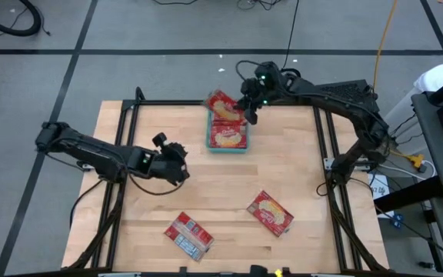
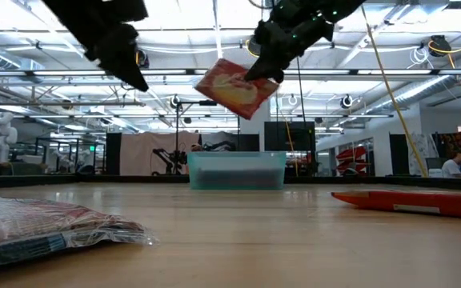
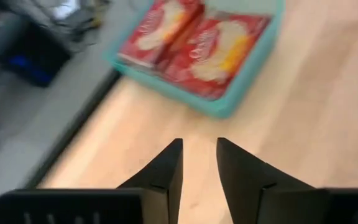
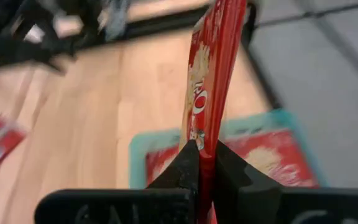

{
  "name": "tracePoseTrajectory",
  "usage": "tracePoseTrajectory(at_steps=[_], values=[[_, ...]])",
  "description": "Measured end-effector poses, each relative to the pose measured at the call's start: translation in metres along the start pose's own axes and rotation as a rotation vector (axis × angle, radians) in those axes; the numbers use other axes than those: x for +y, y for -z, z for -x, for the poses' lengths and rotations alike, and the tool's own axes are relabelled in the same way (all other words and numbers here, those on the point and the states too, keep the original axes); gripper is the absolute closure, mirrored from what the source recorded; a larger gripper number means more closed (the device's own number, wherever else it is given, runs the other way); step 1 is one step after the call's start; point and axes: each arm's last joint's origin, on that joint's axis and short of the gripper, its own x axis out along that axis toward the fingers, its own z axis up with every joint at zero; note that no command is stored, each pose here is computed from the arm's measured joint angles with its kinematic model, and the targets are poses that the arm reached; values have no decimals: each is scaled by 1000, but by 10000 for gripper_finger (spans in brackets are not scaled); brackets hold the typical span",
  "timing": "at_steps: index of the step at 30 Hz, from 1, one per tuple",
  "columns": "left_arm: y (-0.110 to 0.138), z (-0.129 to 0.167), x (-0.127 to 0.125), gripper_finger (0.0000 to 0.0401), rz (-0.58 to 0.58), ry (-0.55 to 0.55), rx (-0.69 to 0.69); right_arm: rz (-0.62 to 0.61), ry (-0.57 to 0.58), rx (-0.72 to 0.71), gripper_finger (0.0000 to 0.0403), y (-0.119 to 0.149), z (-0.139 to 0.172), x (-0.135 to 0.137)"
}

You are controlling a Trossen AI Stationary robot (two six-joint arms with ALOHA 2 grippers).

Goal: Sort popcorn bags into baskets
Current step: Put the red popcorn bag into the blue bin

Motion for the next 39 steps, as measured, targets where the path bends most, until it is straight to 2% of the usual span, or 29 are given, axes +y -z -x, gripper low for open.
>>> tracePoseTrajectory(at_steps=[5,11,19,22,34,39], values=[[16,6,11,312,72,153,-118,32,-76,108,395,7,-23,1],[37,9,24,325,100,181,-195,78,-146,248,395,23,-53,6],[50,5,25,340,105,216,-232,159,-179,315,394,32,-59,7],[51,4,24,344,115,222,-250,189,-179,294,394,29,-58,7],[47,4,22,350,118,254,-305,194,-208,420,394,47,-73,8],[45,5,22,350,121,280,-318,227,-215,415,391,48,-78,9]])
